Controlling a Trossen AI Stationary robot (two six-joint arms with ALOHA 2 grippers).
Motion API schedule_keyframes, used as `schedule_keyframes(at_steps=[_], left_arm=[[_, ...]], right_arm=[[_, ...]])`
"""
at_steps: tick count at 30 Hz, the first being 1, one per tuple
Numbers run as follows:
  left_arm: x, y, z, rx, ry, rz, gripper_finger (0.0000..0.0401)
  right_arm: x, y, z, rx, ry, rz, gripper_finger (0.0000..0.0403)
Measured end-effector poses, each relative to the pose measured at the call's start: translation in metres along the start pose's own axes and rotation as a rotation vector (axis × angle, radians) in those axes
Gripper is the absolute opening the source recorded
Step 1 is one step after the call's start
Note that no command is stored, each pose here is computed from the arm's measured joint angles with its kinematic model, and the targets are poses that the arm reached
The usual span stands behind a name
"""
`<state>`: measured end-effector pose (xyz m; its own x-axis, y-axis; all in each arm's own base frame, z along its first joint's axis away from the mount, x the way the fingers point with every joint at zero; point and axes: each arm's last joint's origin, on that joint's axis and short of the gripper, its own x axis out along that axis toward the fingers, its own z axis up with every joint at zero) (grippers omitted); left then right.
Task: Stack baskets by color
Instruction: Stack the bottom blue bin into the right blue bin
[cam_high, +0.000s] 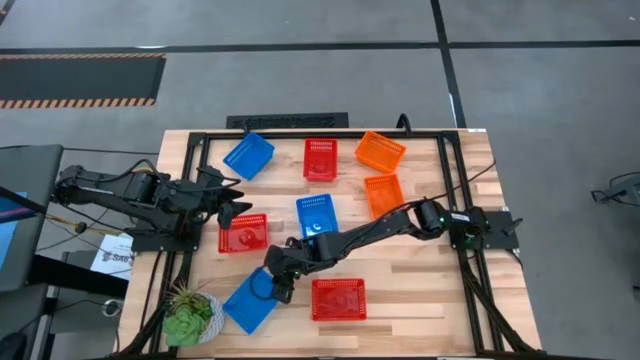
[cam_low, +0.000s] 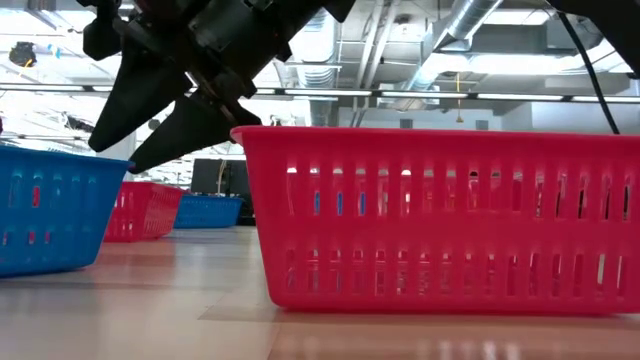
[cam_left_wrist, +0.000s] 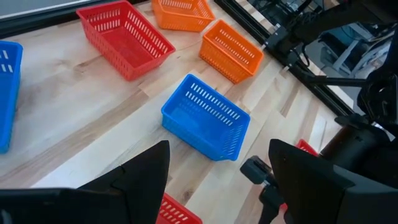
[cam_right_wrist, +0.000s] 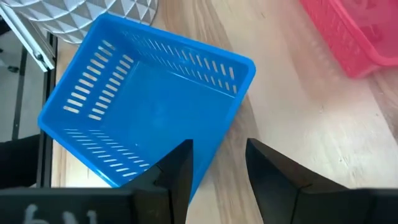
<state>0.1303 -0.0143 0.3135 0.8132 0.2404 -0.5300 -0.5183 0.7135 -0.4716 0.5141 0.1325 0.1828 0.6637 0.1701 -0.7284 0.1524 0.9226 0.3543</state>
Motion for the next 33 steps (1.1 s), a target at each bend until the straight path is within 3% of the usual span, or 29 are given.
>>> schedule_keyframes(at_steps=[11, 18, 24, 28, 33], left_arm=[[0.000, 0.000, 0.000, -0.017, -0.012, 0.010, 0.0263], [0.000, 0.001, 0.001, -0.018, -0.030, 0.025, 0.0263], [0.000, 0.001, 0.001, -0.025, -0.031, 0.024, 0.0263], [0.000, 0.001, 0.001, -0.027, -0.031, 0.024, 0.0263], [0.000, 0.001, 0.001, -0.027, -0.031, 0.024, 0.0263]], right_arm=[[0.000, -0.001, 0.001, -0.020, -0.036, -0.056, 0.0170], [0.026, -0.007, -0.012, -0.010, -0.031, -0.070, 0.0170], [0.026, -0.005, -0.015, -0.011, -0.016, -0.068, 0.0166], [0.026, -0.006, -0.014, -0.003, -0.016, -0.070, 0.0127], [0.026, -0.007, -0.017, -0.005, 0.015, -0.087, 0.0033]])
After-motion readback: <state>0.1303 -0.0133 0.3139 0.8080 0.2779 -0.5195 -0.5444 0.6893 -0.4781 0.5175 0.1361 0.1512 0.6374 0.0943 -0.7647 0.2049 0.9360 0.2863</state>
